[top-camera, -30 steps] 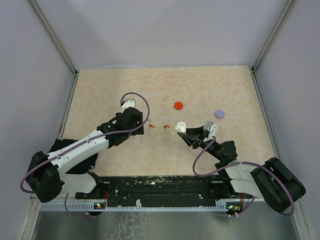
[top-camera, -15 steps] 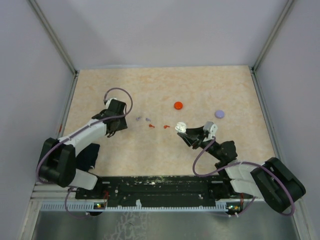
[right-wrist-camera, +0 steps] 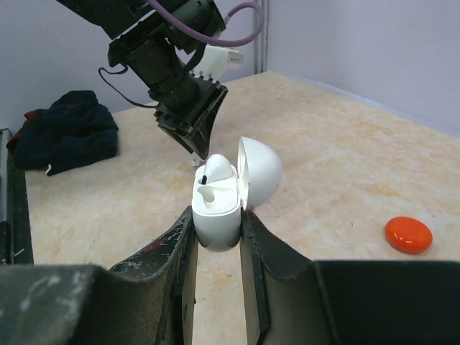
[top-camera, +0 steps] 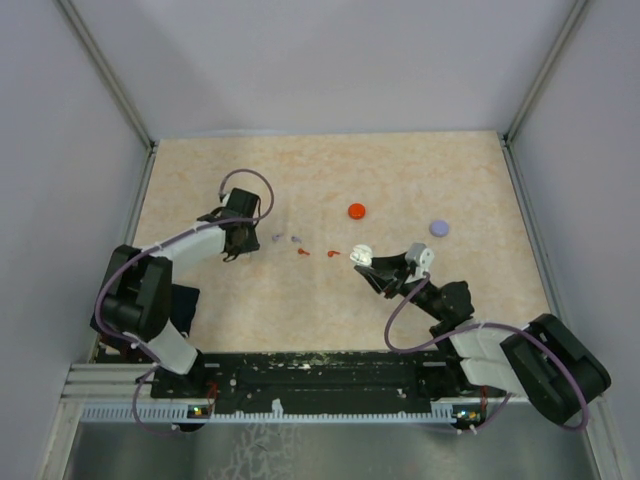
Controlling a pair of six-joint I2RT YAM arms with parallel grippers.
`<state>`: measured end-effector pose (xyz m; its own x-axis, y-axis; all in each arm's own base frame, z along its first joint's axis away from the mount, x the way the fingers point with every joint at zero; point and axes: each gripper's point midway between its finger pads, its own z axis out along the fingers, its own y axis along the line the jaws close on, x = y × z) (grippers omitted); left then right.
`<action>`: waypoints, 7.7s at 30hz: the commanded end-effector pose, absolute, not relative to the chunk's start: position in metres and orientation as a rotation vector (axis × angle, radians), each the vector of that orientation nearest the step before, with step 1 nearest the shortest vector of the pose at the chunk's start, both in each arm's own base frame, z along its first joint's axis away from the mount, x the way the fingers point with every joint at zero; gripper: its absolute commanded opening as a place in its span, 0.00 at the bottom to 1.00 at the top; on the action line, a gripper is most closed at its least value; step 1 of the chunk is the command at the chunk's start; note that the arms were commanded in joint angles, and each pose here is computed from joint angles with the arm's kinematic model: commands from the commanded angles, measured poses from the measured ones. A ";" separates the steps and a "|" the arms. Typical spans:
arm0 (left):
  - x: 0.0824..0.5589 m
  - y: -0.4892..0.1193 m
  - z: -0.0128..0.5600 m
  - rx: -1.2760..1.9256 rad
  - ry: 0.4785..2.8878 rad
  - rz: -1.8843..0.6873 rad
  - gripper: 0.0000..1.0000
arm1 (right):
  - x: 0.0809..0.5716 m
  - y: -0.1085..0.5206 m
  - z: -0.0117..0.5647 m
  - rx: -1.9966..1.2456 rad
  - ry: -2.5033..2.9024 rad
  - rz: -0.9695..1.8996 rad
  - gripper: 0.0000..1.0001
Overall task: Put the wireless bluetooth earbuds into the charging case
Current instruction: Move the earbud to the center of the board, then pick up the earbud from the center of the board.
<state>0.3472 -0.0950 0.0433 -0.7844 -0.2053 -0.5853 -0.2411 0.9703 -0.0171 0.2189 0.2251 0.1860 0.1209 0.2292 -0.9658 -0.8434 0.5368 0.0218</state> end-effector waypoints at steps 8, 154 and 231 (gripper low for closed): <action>0.356 -0.093 0.025 -0.305 2.563 0.113 0.31 | 0.220 0.229 0.204 -0.647 1.131 0.861 0.00; 0.269 -0.166 0.029 -0.137 2.740 0.088 0.37 | 0.217 0.230 0.207 -0.647 1.130 0.880 0.00; 0.271 -0.227 0.105 -0.026 2.487 -0.371 0.07 | 0.218 0.231 0.204 -0.651 1.140 0.880 0.00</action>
